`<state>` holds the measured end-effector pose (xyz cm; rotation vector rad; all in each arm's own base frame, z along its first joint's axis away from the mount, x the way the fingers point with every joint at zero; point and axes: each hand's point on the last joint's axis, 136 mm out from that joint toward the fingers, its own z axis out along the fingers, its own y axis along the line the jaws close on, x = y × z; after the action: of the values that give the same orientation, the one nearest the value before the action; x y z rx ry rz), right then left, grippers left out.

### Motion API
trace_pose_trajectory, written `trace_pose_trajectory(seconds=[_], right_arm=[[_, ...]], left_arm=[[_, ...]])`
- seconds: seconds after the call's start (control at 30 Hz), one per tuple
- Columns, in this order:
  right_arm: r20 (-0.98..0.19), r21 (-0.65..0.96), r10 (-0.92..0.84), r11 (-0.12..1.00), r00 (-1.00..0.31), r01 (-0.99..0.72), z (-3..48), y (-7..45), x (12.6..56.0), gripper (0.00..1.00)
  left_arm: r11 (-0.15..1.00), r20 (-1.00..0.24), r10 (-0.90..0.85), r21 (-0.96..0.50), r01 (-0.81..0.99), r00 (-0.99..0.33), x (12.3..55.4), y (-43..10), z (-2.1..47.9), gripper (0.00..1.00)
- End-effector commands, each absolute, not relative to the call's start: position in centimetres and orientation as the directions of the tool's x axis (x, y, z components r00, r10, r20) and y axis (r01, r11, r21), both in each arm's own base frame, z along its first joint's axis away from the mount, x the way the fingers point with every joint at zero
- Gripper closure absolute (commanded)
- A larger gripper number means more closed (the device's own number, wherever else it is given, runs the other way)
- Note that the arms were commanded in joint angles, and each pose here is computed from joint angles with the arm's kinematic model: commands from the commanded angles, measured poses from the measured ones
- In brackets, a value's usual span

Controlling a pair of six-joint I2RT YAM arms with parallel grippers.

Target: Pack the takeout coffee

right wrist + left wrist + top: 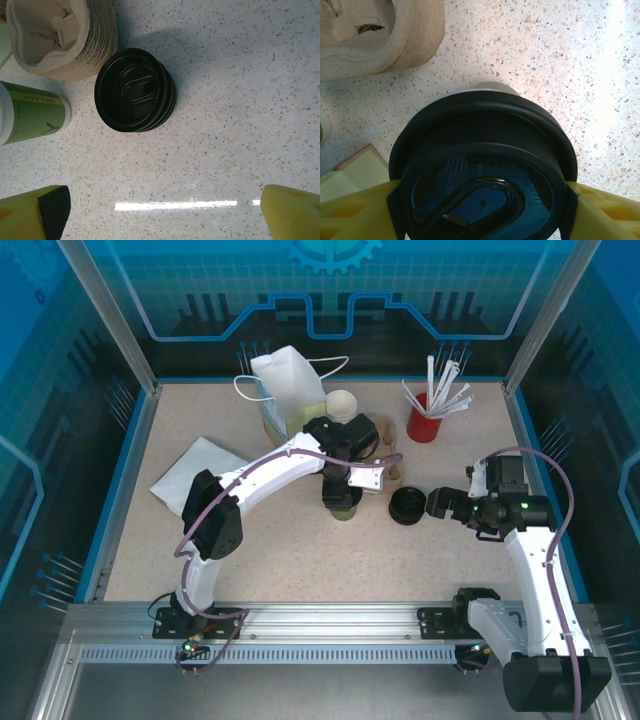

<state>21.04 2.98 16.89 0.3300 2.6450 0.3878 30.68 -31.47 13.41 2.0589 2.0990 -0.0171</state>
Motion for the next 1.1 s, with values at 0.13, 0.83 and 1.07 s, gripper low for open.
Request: trace_pose_trajectory(seconds=[0.13, 0.83, 1.07], right_arm=[[-0.389, 0.341, 0.298, 0.926, -0.871, 0.165, 16.6, 3.0, 21.0, 0.00], [-0.377, 0.383, 0.296, 0.913, -0.878, 0.144, 16.9, 3.8, 21.3, 0.00], [-0.342, 0.457, 0.302, 0.881, -0.890, 0.123, 17.2, 5.2, 21.8, 0.05]], left_arm=[[0.006, -0.135, 0.991, 0.126, 0.992, 0.011, 30.6, -31.7, 13.6, 0.23], [0.078, -0.264, 0.964, 0.146, 0.986, -0.037, 30.3, -32.6, 18.1, 0.07], [0.229, -0.470, 0.874, 0.175, 0.957, -0.123, 29.3, -32.5, 23.4, 0.06]])
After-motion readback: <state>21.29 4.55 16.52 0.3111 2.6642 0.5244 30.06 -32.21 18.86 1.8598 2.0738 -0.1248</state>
